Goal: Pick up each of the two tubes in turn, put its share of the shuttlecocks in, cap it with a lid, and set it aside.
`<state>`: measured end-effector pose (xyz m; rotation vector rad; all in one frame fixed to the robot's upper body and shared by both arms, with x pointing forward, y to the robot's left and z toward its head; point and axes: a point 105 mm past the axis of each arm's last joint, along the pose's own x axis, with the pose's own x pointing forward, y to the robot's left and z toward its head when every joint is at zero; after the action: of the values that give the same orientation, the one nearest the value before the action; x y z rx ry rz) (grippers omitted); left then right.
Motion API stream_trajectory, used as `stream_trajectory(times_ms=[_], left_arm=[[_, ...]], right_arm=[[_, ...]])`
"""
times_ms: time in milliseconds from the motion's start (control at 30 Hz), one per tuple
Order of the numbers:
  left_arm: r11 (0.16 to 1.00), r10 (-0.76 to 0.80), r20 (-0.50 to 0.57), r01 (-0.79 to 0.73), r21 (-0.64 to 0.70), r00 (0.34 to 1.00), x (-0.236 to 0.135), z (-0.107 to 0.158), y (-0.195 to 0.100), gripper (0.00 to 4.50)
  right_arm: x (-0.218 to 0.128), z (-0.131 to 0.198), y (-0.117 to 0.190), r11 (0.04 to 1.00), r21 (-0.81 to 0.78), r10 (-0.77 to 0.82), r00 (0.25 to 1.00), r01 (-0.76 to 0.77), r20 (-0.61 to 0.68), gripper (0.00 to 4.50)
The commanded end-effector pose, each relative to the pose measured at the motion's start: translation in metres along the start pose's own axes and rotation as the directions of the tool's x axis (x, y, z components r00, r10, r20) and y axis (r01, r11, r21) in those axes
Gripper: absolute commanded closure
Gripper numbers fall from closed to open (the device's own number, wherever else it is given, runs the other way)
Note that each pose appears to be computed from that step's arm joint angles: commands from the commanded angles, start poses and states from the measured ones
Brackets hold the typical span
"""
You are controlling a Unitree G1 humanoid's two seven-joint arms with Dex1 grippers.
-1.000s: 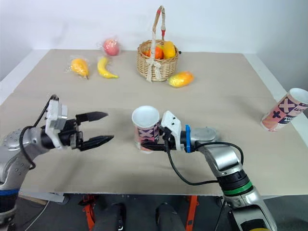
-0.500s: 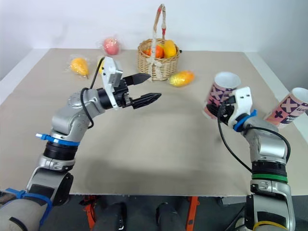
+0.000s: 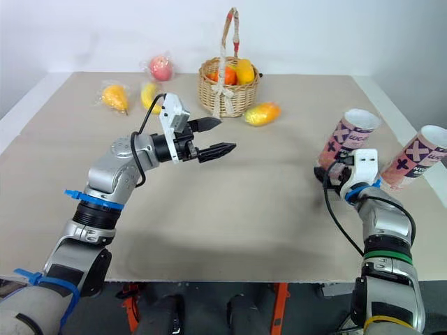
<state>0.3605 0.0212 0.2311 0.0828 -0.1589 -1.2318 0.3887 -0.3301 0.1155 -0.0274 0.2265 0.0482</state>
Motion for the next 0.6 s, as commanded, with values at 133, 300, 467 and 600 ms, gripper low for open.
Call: stream_trajectory(times_ms=[133, 300, 467, 600], left_arm=[[0.993, -0.110, -0.003, 0.110, 0.046, 0.994, -0.013, 0.006, -0.020, 0.00], [0.991, -0.127, -0.063, 0.130, 0.041, 0.990, -0.031, -0.003, -0.026, 0.00], [0.999, 0.015, -0.189, -0.008, 0.034, 0.982, -0.080, -0.037, -0.019, 0.00], [0.989, 0.144, -0.236, -0.150, -0.007, 0.961, -0.104, -0.057, -0.008, 0.00]], right_arm=[[-0.015, 0.008, -0.011, 0.998, -0.053, 0.014, 1.000, -0.014, 0.002, 0.04], [-0.037, -0.007, -0.005, 0.988, -0.121, 0.092, 0.993, -0.101, -0.073, 0.04], [-0.079, -0.019, 0.062, 0.856, -0.193, 0.455, 0.876, -0.480, -0.158, 0.04], [-0.083, -0.013, 0.097, 0.784, -0.256, 0.550, 0.824, -0.565, -0.135, 0.04]])
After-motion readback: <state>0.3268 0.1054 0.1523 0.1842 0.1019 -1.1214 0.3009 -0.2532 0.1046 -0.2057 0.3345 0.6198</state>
